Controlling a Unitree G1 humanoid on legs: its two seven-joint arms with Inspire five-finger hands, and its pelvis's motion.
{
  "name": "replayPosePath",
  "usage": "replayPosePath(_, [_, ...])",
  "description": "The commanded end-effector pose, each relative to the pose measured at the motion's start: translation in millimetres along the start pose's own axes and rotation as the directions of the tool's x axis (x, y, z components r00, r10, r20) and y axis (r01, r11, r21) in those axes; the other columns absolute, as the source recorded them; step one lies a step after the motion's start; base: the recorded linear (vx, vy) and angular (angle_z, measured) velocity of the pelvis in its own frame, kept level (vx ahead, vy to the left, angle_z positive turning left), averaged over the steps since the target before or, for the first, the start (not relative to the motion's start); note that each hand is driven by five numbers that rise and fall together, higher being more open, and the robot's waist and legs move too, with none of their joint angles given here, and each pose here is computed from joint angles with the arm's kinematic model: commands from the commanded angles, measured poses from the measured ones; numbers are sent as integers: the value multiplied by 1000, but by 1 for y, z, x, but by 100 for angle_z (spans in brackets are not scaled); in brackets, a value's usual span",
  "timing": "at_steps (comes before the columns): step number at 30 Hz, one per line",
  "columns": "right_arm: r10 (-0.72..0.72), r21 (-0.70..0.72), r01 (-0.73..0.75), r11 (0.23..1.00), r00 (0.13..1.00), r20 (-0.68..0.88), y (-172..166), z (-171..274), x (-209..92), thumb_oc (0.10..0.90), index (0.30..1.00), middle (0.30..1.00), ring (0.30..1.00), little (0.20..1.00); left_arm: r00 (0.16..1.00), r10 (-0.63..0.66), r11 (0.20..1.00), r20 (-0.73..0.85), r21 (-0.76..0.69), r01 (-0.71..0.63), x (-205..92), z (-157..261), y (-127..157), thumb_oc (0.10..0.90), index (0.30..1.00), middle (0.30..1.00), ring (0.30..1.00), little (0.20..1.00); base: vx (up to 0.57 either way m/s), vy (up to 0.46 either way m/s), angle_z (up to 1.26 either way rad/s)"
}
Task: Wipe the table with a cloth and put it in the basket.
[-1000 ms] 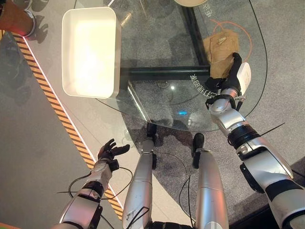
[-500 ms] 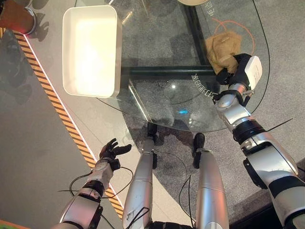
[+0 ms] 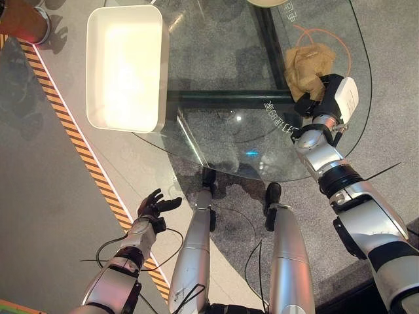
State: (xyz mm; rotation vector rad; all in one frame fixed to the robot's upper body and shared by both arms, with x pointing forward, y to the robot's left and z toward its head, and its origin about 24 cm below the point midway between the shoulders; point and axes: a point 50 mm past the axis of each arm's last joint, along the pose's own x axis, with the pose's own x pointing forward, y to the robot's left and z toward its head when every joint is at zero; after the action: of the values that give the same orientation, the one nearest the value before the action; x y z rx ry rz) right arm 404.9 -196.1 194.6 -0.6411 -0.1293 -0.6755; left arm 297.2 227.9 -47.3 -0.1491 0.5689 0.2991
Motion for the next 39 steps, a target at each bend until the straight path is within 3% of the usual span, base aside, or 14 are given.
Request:
replayPosePath(1, [12, 32, -16, 999, 992, 128, 5, 31, -3, 100, 300, 300, 300, 200, 998, 61, 998, -6, 20, -61, 1, 1, 13, 800, 900, 900, 900, 900, 0, 0, 0])
replayPosePath(9, [49, 63, -65, 996, 973, 226, 9, 58, -11, 100, 300, 300, 300, 200, 999, 47, 999, 1, 18, -47, 1, 2, 11, 800, 900, 900, 900, 900, 0, 0, 0])
replayPosePath(19, [139, -12, -148, 989, 894, 427, 20, 99, -32, 100, 300, 300, 300, 200, 1000, 28, 1000, 2, 11, -28, -1, -5, 3, 800, 900, 900, 900, 900, 7, 22, 0])
replayPosePath(32, [398, -264, -299, 917, 640, 657, 51, 130, -87, 100, 300, 300, 300, 200, 1000, -12, 1000, -7, 16, 12, -5, -17, -10, 800, 900, 900, 900, 900, 22, 33, 5])
replayPosePath(39, [523, -380, -361, 852, 532, 666, 65, 132, -108, 100, 300, 300, 300, 200, 1000, -12, 1000, 0, 21, 12, -5, -14, -12, 800, 900, 900, 900, 900, 15, 9, 4])
